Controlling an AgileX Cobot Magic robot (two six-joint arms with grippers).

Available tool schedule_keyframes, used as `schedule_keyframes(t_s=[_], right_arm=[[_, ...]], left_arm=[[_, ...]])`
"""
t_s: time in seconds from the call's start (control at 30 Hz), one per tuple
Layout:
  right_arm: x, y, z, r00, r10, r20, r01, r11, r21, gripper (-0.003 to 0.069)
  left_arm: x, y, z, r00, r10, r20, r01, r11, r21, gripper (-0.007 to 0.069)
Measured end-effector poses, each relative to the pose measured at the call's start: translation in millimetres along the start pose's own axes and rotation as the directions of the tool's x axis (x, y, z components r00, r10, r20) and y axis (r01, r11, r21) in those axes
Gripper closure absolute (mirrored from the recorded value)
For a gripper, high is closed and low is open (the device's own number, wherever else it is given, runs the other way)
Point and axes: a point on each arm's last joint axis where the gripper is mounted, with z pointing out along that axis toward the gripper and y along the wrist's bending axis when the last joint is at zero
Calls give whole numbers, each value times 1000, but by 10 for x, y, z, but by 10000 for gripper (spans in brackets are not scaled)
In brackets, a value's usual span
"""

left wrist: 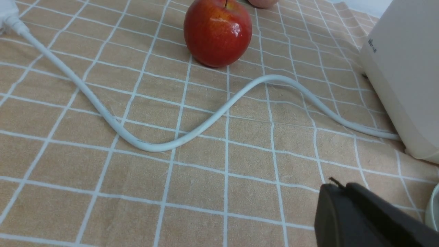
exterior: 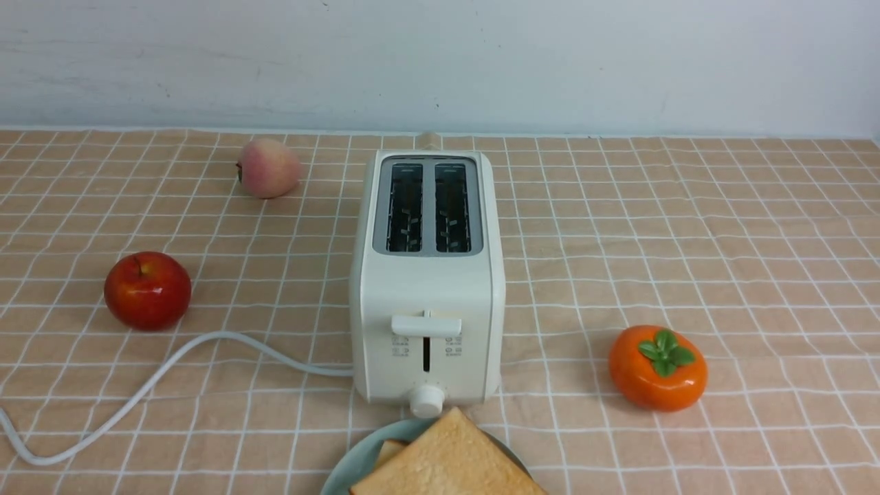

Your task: Take toasted bread from bread machine on light coffee tablecloth place on plate.

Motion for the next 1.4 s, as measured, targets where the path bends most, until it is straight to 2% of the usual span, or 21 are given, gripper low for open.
schedule_keyframes(t_s=[0.07, 1.4], right_arm=[[117, -22, 12, 997, 8, -81, -6, 1000, 28, 605], [117, -27, 12, 997, 2, -81, 0, 999, 35, 565]], left_arm=[[0, 0, 0, 1000, 0, 0, 0, 1000, 0, 610], [3, 1, 0, 1000, 0, -3, 0, 1000, -1, 569]])
